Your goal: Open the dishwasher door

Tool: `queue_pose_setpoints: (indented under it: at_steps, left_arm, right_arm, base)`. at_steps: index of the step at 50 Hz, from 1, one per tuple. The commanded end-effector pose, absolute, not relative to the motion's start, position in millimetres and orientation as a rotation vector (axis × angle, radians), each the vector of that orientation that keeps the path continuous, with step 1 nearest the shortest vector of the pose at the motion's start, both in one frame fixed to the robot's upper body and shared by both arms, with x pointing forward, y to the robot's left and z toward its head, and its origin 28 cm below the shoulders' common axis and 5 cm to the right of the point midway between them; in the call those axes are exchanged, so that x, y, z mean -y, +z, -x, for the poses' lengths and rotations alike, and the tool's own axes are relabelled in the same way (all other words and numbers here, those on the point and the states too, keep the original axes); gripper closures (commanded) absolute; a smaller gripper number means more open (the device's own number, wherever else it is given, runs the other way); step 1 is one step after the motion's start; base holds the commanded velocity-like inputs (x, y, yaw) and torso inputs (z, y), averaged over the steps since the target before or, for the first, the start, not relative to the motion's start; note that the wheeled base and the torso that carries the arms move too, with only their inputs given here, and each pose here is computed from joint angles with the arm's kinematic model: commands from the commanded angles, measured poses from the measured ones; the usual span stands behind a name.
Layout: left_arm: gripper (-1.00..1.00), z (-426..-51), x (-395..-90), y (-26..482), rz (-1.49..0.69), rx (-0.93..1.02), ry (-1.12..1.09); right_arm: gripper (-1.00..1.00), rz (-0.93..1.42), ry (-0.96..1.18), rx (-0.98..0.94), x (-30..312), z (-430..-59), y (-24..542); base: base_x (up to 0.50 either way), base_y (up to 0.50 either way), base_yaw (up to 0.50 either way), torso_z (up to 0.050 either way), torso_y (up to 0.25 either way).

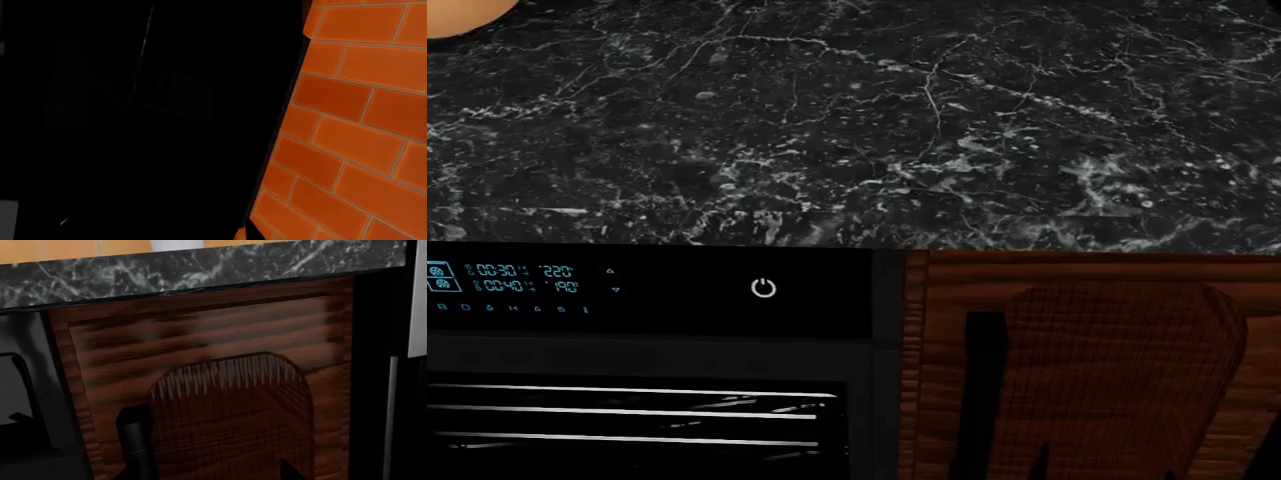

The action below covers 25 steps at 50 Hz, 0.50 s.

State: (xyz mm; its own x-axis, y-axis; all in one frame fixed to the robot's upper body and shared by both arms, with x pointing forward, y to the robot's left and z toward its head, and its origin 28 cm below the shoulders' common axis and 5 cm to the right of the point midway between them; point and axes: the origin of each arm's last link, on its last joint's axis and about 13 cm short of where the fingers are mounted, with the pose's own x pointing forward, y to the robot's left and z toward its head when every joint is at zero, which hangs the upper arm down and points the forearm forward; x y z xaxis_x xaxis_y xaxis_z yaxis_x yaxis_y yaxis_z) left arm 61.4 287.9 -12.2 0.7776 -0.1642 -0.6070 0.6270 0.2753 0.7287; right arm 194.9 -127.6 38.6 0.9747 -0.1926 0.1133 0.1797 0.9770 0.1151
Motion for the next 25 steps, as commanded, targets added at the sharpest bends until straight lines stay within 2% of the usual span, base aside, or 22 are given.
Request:
queue_pose_setpoints:
  at_steps: [1, 16, 25]
  left_arm:
    - [1.00, -35, -281, -23, -1.089, -0.500, -0.617]
    - [1.00, -5, -284, -36, -0.994, -0.583, -0.674]
    - [1.00, -1, -285, -36, -0.934, -0.627, -0.712]
  right_arm:
    - [-1.00, -0.107, -0.192, 0.126, 128, -194, 38]
    - [-1.00, -0.109, -0.191, 0.127, 128, -192, 38]
    - [-1.00, -0.108, -0.185, 0.129, 126, -192, 39]
  base:
    - [0.00, 0.00, 0.00, 0.000, 0.000]
    - [0.00, 0.00, 0.00, 0.000, 0.000]
    - [-0.01, 0.00, 0.00, 0.000, 0.000]
